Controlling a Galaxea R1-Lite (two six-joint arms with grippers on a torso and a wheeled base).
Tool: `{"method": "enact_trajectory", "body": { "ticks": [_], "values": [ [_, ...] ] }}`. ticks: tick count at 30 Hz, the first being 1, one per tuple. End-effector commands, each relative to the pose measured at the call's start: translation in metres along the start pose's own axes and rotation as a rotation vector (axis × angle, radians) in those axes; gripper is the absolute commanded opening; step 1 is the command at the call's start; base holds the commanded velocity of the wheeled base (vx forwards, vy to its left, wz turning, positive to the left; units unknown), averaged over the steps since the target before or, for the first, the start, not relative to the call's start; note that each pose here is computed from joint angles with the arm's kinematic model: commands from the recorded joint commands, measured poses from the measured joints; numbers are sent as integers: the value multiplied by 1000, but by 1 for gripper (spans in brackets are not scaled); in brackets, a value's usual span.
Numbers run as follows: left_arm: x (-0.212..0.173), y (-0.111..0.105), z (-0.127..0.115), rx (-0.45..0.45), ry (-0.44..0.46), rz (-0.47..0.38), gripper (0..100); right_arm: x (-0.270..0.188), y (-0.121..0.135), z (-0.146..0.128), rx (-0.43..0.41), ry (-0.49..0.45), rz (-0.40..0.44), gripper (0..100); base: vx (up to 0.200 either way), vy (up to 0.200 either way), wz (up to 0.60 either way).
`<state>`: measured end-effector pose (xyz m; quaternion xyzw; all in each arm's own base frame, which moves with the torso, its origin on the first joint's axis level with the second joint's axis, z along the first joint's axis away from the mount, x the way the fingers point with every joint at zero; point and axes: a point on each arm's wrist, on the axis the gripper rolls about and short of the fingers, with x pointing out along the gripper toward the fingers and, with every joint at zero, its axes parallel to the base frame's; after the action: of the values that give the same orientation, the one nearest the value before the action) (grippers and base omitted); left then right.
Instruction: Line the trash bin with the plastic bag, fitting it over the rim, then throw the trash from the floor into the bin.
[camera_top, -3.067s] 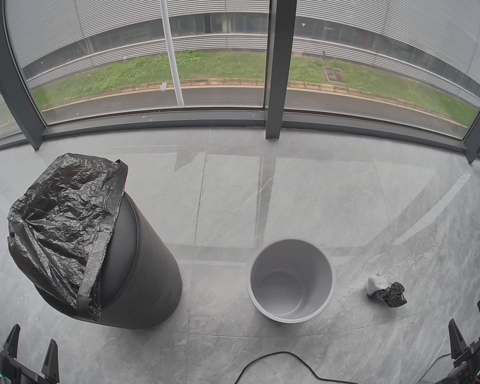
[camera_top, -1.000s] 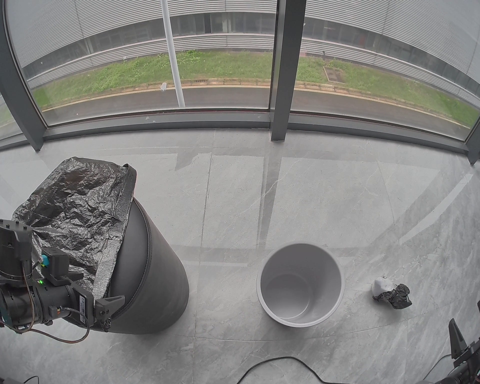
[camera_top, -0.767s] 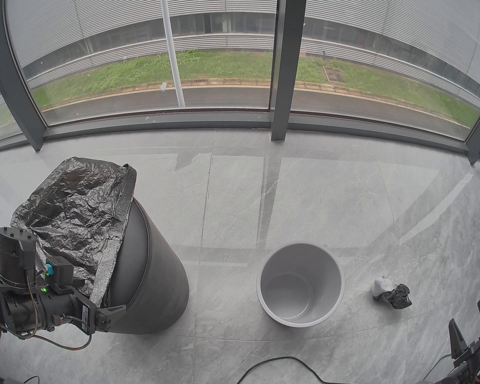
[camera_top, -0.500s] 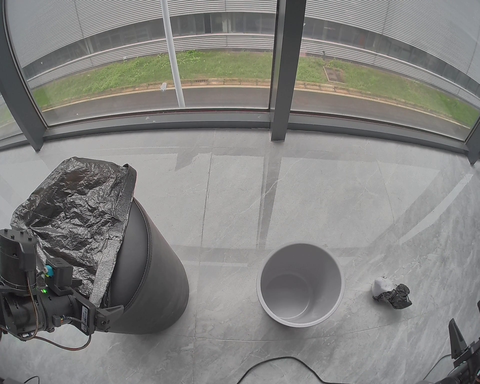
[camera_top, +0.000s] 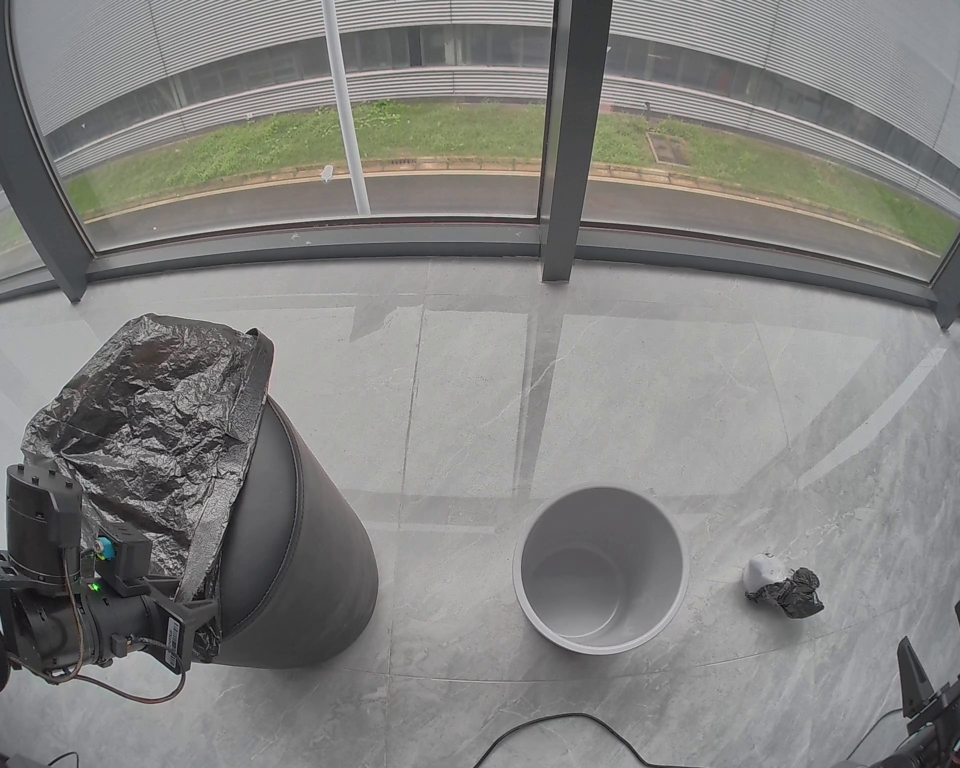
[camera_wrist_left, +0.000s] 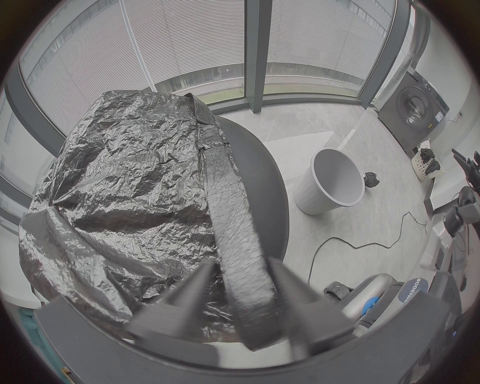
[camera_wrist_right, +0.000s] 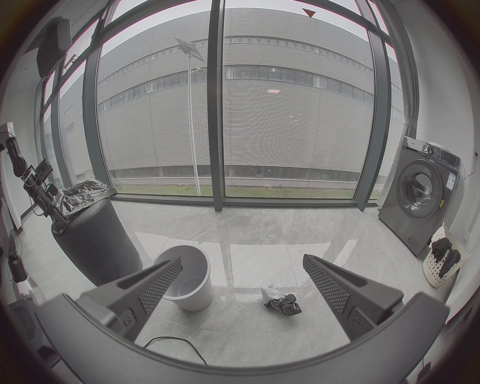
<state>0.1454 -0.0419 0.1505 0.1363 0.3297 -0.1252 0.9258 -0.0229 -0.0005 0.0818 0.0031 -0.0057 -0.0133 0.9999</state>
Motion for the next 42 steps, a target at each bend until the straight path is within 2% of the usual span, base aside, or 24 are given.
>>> {"method": "enact_trajectory", "body": {
  "ticks": [1, 13, 19, 22, 31, 35, 38, 40, 42],
  "values": [
    [1, 0, -1, -3, 3, 3, 0, 0, 0, -5, 0, 7, 0, 100, 0, 0, 0],
    [0, 10, 2, -48, -48, 52, 0, 0, 0, -5, -2, 7, 0, 100, 0, 0, 0],
    [-13, 17, 33, -3, -219, 97, 0, 0, 0, -5, -5, 7, 2, 100, 0, 0, 0],
    [-28, 22, 57, 83, -333, 137, 0, 1, 0, -5, -13, 11, 1, 100, 0, 0, 0],
    [-73, 26, 75, 277, -512, 228, 0, 2, 0, -5, -11, 27, 4, 100, 0, 0, 0],
    [-92, 28, 86, 290, -586, 258, 0, 5, 0, -4, -15, 74, 27, 100, 0, 0, 0],
    [-102, 30, 95, 286, -630, 273, 0, 12, 0, -3, -26, 157, 114, 100, 0, 0, 0],
    [-107, 32, 102, 284, -654, 282, 0, 13, 0, -3, -36, 171, 129, 100, 0, 0, 0],
    [-114, 34, 109, 281, -687, 291, 0, 14, 0, 9, -56, 135, 135, 100, 0, 0, 0]
  ]
}}
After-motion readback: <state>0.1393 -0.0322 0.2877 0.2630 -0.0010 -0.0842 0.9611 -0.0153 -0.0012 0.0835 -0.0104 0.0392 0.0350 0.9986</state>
